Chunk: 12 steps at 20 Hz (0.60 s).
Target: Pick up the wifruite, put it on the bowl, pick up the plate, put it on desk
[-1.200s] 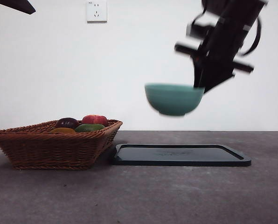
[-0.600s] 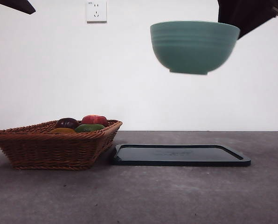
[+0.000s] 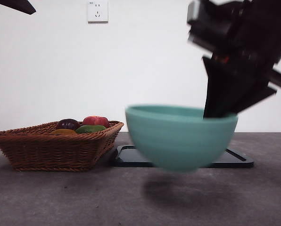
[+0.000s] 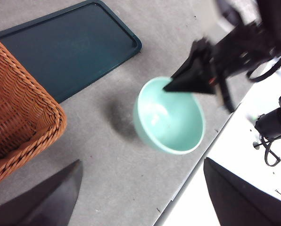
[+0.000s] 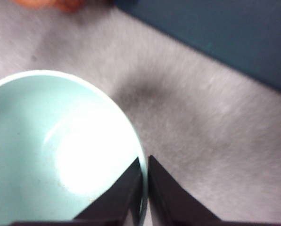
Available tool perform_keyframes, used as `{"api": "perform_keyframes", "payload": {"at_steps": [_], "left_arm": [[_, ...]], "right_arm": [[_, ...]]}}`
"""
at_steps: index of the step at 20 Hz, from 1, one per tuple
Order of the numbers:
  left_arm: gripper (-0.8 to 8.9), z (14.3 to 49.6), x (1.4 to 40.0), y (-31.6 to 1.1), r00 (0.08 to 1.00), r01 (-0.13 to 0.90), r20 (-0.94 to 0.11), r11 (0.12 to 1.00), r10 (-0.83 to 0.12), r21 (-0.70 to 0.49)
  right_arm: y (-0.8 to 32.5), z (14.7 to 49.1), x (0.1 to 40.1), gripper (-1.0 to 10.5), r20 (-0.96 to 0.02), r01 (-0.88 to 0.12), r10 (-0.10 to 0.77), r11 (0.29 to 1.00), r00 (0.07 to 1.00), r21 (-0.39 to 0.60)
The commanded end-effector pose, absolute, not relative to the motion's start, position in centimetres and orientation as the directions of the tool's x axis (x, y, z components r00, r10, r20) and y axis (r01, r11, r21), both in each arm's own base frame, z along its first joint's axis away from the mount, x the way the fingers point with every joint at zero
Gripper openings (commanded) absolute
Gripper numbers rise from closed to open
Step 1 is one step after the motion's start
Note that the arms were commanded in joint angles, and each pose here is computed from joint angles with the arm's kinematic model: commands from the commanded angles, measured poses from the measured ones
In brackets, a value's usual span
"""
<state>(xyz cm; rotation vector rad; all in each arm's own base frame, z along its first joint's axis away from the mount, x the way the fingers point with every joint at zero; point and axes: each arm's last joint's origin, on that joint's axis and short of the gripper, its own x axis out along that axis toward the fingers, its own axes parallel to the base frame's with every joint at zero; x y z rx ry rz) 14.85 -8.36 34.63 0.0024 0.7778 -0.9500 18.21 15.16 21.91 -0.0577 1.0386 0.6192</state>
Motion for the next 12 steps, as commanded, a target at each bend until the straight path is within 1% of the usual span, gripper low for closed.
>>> {"api": "perform_keyframes", "payload": {"at_steps": [1, 5, 9, 12], "left_arm": [[4.05, 35.0, 15.0, -8.5, 0.337, 0.747, -0.587, 0.588, -0.736, -0.309], [4.05, 35.0, 15.0, -8.5, 0.336, 0.746, -0.588, 0.589, -0.736, -0.31], [4.05, 35.0, 15.0, -8.5, 0.336, 0.746, -0.588, 0.589, -0.736, -0.31], [4.05, 35.0, 15.0, -8.5, 0.336, 0.747, -0.588, 0.589, -0.736, -0.31]], "right_arm": [[16.0, 20.5, 18.6, 0.1, -0.826, -0.49, 0.448, 0.835, 0.341, 0.251], [16.7, 18.8, 19.2, 0.1, -0.851, -0.478, 0.406, 0.851, 0.334, 0.218], [16.9, 18.4, 19.6, 0.1, -0.851, -0.473, 0.396, 0.857, 0.346, 0.206], [17.0, 18.2, 19.6, 0.1, -0.856, -0.472, 0.39, 0.858, 0.339, 0.205]]}}
